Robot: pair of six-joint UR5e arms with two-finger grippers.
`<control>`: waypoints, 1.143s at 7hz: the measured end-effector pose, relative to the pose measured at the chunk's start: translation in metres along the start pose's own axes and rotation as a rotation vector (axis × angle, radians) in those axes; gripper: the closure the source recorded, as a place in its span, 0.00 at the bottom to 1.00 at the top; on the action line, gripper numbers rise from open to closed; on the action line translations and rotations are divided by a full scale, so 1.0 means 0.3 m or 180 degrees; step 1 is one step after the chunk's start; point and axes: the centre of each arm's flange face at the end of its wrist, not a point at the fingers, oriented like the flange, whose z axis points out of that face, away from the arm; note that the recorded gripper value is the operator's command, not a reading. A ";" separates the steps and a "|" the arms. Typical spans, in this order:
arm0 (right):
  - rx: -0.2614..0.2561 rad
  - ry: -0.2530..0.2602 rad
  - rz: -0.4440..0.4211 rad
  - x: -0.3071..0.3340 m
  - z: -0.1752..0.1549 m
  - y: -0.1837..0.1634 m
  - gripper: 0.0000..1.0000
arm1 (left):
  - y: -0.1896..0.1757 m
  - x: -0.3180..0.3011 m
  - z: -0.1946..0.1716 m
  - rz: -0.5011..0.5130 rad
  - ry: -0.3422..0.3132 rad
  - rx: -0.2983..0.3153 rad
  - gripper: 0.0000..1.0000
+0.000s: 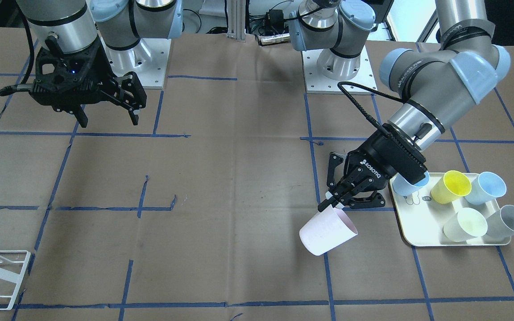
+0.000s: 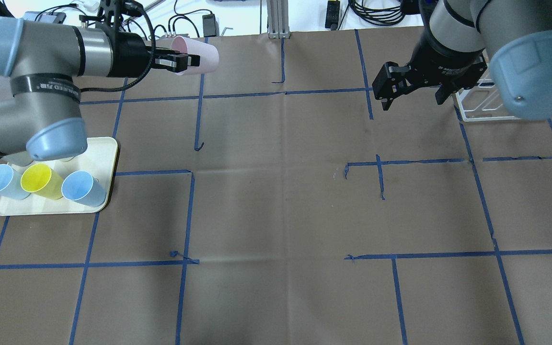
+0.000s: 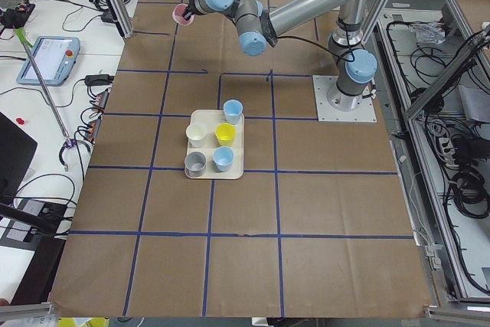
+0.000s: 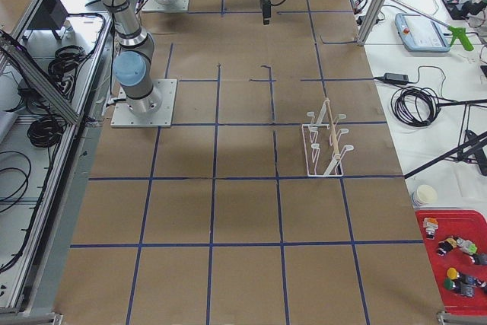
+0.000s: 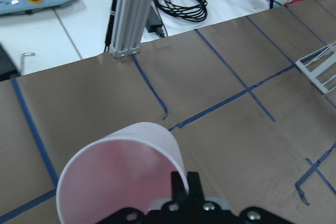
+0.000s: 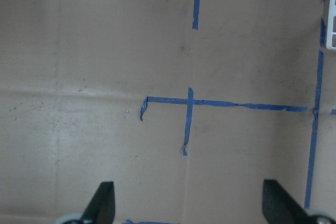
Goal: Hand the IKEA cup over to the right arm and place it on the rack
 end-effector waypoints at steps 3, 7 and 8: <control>0.0208 -0.0322 0.0037 -0.033 0.031 -0.023 0.00 | 0.090 0.124 0.057 0.0595 0.0484 0.0677 1.00; 0.0535 -0.0758 0.0539 -0.071 0.114 -0.018 0.00 | 0.140 0.309 0.192 0.1366 0.0851 0.1084 1.00; 0.0624 -0.1041 0.0958 -0.091 0.151 0.001 0.00 | 0.163 0.322 0.203 0.1439 0.0904 0.1149 1.00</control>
